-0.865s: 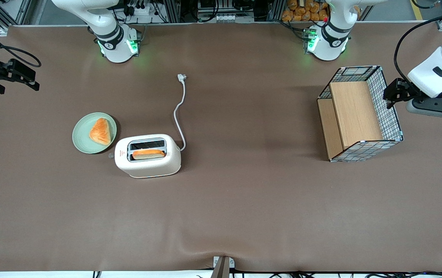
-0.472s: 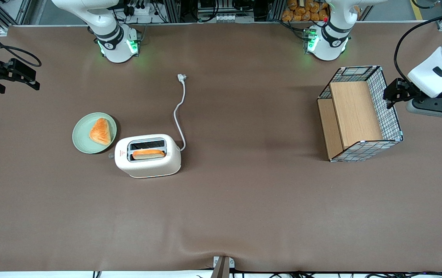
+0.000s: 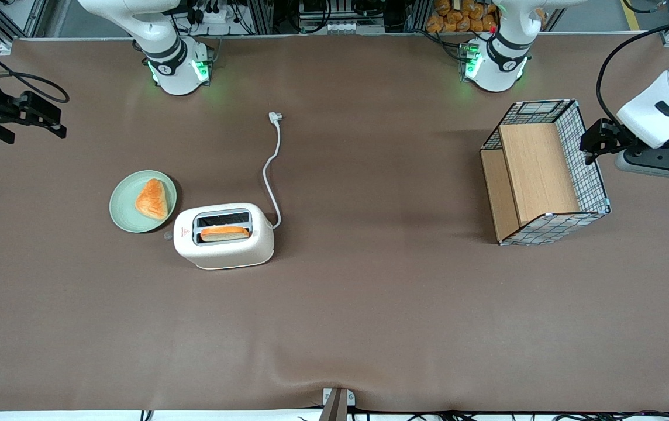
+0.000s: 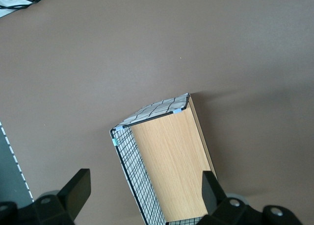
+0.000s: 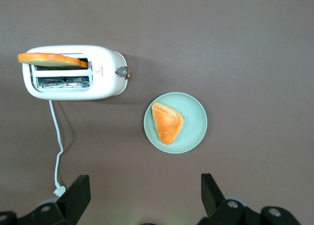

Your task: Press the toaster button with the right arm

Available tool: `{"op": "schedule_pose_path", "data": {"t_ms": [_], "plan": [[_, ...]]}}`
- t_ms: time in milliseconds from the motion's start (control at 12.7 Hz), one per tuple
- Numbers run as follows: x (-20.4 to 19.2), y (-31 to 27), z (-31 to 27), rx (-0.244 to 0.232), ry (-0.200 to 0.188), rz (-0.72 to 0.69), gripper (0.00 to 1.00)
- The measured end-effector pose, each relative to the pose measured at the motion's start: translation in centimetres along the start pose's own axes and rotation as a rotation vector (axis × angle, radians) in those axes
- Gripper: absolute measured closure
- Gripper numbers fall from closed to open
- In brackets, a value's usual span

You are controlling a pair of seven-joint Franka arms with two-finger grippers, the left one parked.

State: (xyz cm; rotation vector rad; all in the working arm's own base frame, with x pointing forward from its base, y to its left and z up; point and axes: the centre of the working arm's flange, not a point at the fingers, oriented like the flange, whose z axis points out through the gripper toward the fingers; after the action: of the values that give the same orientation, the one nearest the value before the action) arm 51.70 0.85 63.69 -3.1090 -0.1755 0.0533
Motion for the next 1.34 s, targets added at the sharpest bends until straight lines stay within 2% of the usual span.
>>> {"op": "schedule_pose_path", "data": {"t_ms": [236, 393, 472, 629, 787, 865, 1022, 1180, 1337], "plan": [[0.4, -1.0, 0.2, -0.003, 0.01, -0.019, 0.0], [0.8, -1.2, 0.8, -0.003, 0.003, -0.022, 0.01], [1.1, -1.5, 1.3, -0.003, -0.004, -0.029, 0.09], [1.9, -2.2, 2.7, 0.006, -0.022, -0.039, 0.34], [2.9, -2.4, 4.4, 0.066, -0.048, -0.027, 0.62], [3.3, -2.0, 5.3, 0.087, -0.063, -0.015, 0.72], [4.3, -1.1, 7.4, 0.108, -0.096, 0.006, 0.96], [5.2, -0.6, 10.1, 0.186, -0.113, 0.041, 0.99], [5.6, 0.9, 13.1, 0.233, -0.102, 0.084, 0.99]]}}
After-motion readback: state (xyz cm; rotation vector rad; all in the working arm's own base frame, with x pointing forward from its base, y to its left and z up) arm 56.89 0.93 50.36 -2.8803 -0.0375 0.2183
